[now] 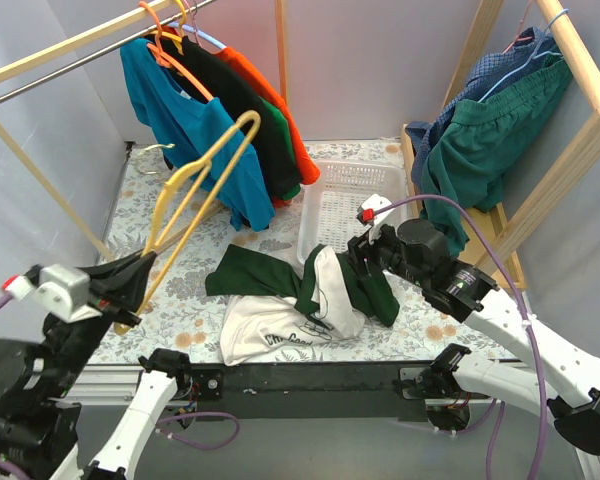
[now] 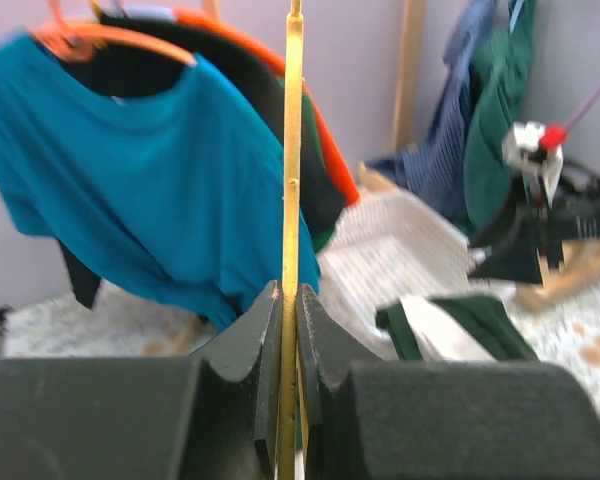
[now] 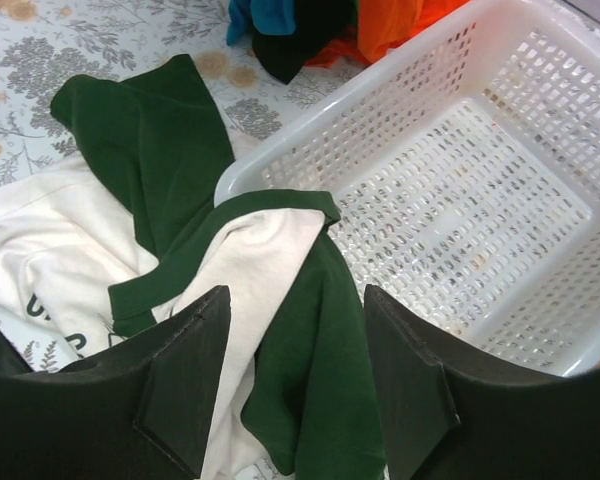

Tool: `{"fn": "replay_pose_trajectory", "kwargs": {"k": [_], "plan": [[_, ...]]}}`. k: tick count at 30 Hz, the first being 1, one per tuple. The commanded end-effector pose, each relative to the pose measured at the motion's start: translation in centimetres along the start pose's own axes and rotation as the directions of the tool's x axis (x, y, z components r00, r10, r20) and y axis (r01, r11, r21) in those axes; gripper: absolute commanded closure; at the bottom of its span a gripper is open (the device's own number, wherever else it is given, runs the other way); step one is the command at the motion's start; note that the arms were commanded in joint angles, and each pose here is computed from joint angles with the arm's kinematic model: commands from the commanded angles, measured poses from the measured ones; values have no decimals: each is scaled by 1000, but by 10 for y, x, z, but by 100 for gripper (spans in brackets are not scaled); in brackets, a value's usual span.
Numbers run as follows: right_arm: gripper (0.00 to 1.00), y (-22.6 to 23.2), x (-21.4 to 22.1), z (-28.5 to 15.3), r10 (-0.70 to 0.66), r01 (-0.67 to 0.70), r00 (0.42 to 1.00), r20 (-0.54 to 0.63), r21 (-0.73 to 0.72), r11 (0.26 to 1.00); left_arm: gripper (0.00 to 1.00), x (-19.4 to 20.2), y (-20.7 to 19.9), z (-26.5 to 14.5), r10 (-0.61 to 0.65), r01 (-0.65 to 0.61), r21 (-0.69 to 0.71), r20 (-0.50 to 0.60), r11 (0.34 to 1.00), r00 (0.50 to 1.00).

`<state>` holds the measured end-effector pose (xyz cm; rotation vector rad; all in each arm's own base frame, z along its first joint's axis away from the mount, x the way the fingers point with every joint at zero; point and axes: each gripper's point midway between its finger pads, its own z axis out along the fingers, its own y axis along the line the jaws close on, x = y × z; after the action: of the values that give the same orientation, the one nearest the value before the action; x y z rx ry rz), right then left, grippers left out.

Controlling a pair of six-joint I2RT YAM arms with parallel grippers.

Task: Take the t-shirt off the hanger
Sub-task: Place the hanger at the clothesline.

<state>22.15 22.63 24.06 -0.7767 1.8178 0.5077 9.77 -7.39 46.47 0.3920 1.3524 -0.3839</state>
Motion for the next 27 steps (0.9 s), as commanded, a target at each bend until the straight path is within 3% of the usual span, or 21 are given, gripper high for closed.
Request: {"fn": "replay_pose_trajectory", "kwargs": {"k": [1, 7, 13, 20, 24, 27], "plan": [[36, 11, -13, 6, 35, -32, 998, 45, -55, 998, 100, -34, 23, -5, -12, 27, -142, 109, 990, 994], [36, 10, -13, 8, 37, -36, 999, 21, -50, 998, 100, -47, 59, -13, -9, 62, -343, 154, 937, 988], [36, 11, -13, 13, 36, -35, 999, 18, -58, 998, 100, -24, 117, -28, -34, 132, -645, 162, 753, 986], [36, 15, -13, 20, 45, -44, 999, 5, -74, 996, 100, 4, 141, 4, -99, 181, -714, 155, 676, 983], [36, 15, -12, 20, 48, -47, 999, 6, -74, 996, 100, -5, 158, 25, -46, 189, -745, 208, 639, 977], [36, 15, -12, 20, 48, -47, 999, 8, -74, 996, 100, -8, 176, 41, -20, 181, -797, 208, 576, 978]]}}
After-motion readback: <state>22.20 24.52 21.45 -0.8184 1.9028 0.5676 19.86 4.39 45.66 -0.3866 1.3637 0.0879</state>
